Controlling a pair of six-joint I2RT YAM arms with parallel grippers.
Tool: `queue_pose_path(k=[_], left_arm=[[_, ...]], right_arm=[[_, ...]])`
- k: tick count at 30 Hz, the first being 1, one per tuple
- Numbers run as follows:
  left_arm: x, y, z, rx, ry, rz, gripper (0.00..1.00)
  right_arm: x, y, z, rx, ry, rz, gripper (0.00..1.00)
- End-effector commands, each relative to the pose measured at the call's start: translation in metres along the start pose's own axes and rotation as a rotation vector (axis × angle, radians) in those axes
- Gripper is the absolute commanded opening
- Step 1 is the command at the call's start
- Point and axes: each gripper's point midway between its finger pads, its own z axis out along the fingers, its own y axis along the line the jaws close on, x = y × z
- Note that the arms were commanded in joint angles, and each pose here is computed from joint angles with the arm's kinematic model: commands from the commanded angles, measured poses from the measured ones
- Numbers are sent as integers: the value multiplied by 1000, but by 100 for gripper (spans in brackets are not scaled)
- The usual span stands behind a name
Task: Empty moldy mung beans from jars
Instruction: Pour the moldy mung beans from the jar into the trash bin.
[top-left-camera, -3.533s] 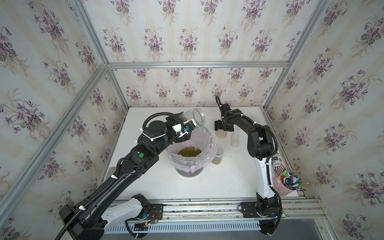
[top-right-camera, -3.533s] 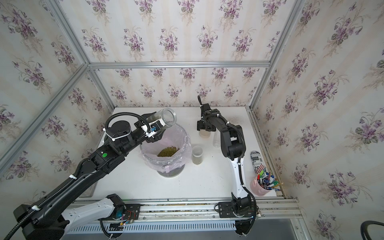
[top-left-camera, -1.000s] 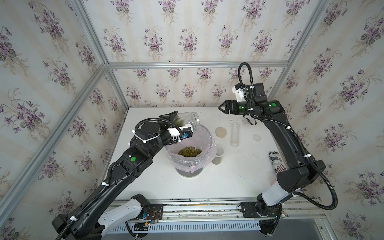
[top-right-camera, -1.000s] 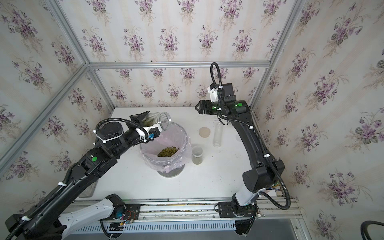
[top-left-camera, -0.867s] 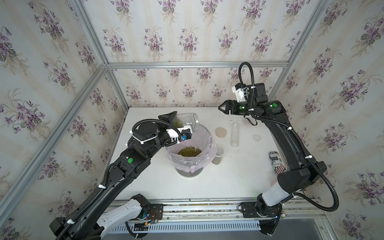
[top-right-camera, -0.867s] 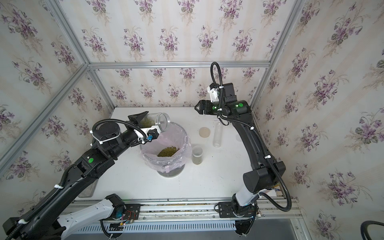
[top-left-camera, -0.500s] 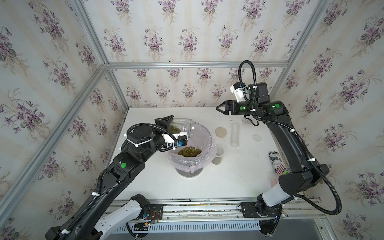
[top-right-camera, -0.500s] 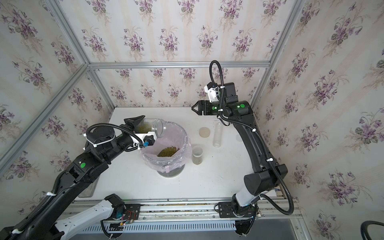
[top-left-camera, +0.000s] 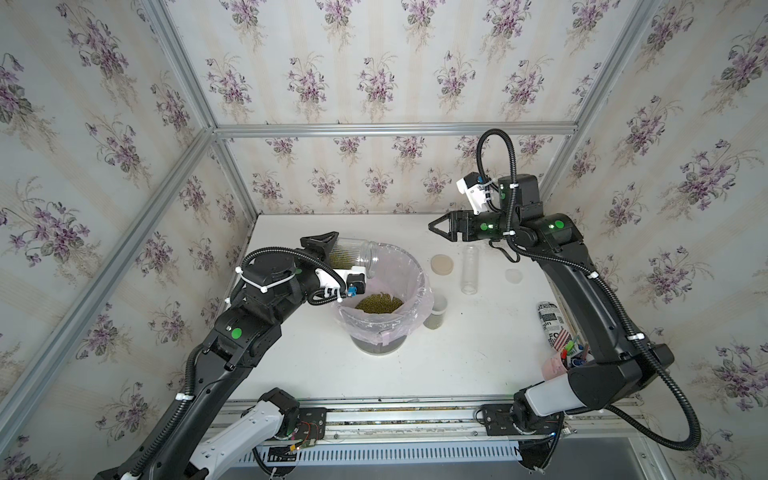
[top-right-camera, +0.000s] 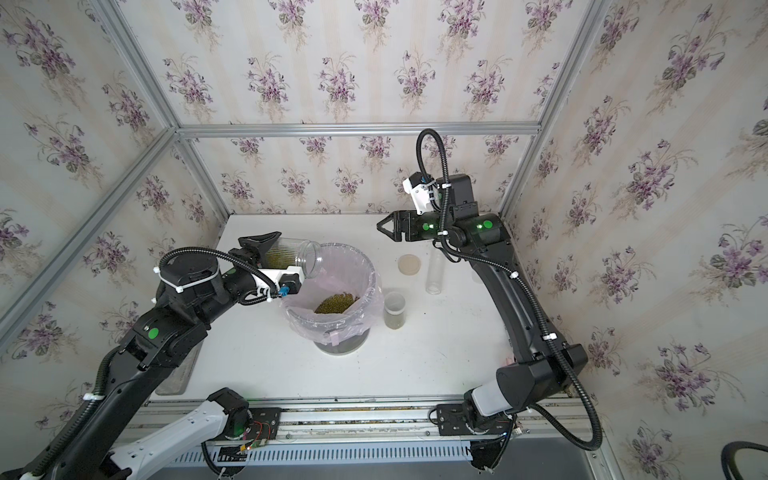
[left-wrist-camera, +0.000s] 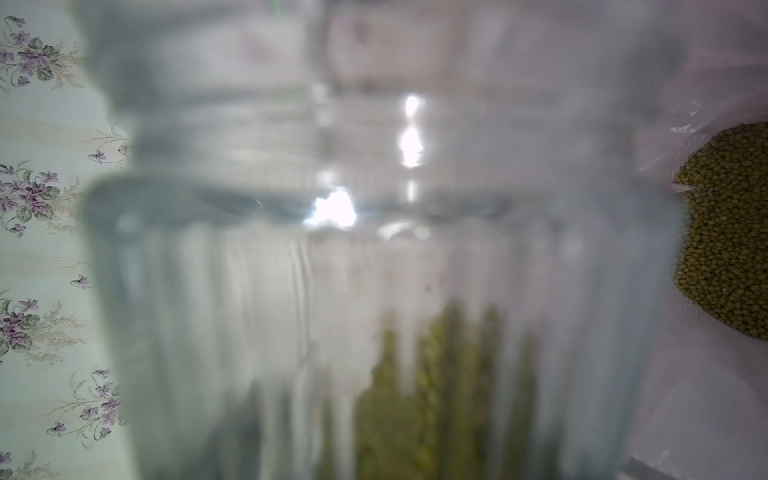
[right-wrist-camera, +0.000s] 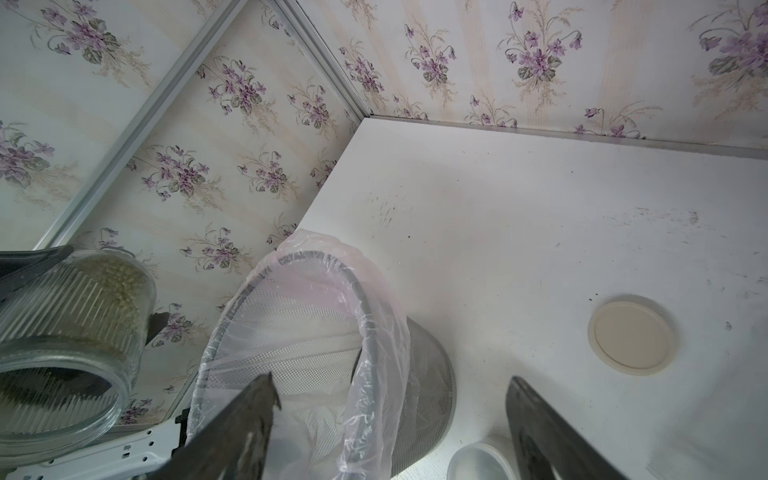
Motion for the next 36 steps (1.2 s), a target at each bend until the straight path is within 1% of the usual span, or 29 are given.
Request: queue_pose_path(k=[1,7,20,27,36], left_arm=[[-5,17,-3,-54,-23,52,0],[-3,15,-8,-35,-11,102,0],[11,13,-2,9,75,212,0],[14,12,0,18,94,223,0],[20,11,0,31,127,269,0]], right_arm=[[-9,12,-4,-54,-47,-26,84],[-5,14,-7,-60,-50,-25,84],[3,14,-9,-67,-53,-20,83],[5,14,-7,-77,-54,-12,83],[10,13,-9,-71,-54,-11,82]])
